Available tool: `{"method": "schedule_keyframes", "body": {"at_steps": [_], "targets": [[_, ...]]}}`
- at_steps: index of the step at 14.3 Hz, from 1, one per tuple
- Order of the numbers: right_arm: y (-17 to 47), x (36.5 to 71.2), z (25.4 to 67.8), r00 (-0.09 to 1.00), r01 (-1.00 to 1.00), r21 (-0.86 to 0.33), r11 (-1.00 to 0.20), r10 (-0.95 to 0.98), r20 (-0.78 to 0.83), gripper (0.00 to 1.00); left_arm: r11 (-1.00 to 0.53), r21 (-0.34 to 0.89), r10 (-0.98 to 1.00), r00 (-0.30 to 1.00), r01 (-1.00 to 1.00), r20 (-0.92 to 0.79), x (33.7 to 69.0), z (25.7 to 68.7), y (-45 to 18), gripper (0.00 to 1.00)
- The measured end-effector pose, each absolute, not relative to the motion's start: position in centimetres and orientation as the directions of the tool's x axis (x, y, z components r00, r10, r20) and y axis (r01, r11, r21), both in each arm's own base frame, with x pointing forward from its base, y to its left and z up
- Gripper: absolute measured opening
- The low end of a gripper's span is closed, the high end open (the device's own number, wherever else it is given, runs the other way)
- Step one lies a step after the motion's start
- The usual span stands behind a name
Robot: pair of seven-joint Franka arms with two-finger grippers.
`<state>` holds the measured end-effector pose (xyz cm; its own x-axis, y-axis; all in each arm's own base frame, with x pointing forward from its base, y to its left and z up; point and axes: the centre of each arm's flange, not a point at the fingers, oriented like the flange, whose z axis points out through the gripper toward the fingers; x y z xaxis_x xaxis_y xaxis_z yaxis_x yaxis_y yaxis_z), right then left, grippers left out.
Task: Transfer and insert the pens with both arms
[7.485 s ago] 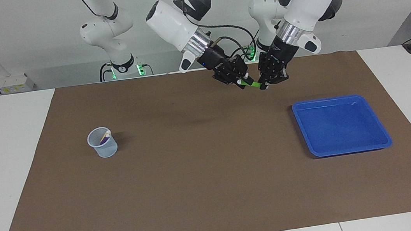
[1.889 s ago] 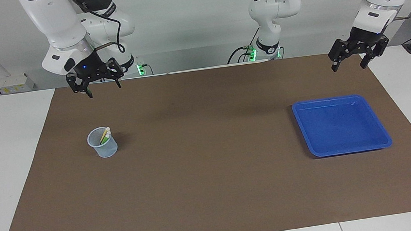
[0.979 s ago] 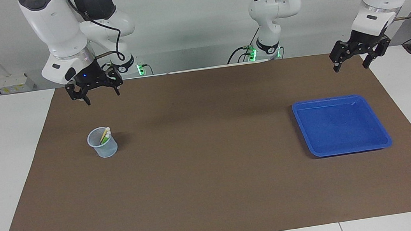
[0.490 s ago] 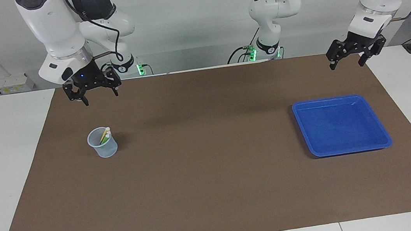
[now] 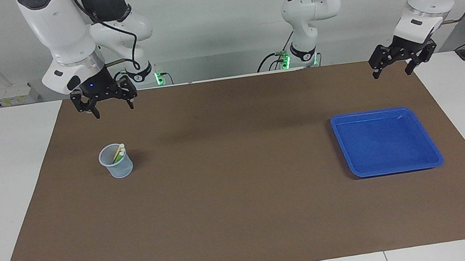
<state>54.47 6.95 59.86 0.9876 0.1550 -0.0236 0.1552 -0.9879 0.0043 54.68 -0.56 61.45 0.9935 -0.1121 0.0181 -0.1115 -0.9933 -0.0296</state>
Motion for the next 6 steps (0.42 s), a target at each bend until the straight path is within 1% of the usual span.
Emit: {"method": "schedule_keyframes", "body": {"at_steps": [6], "targets": [[6.99,54.48,59.94,0.993,0.12,0.005,-0.993,0.12,-0.022,1.0,-0.993,-0.03,-0.112,0.994,-0.111,0.018,54.67,61.45,-0.53,1.0]]}}
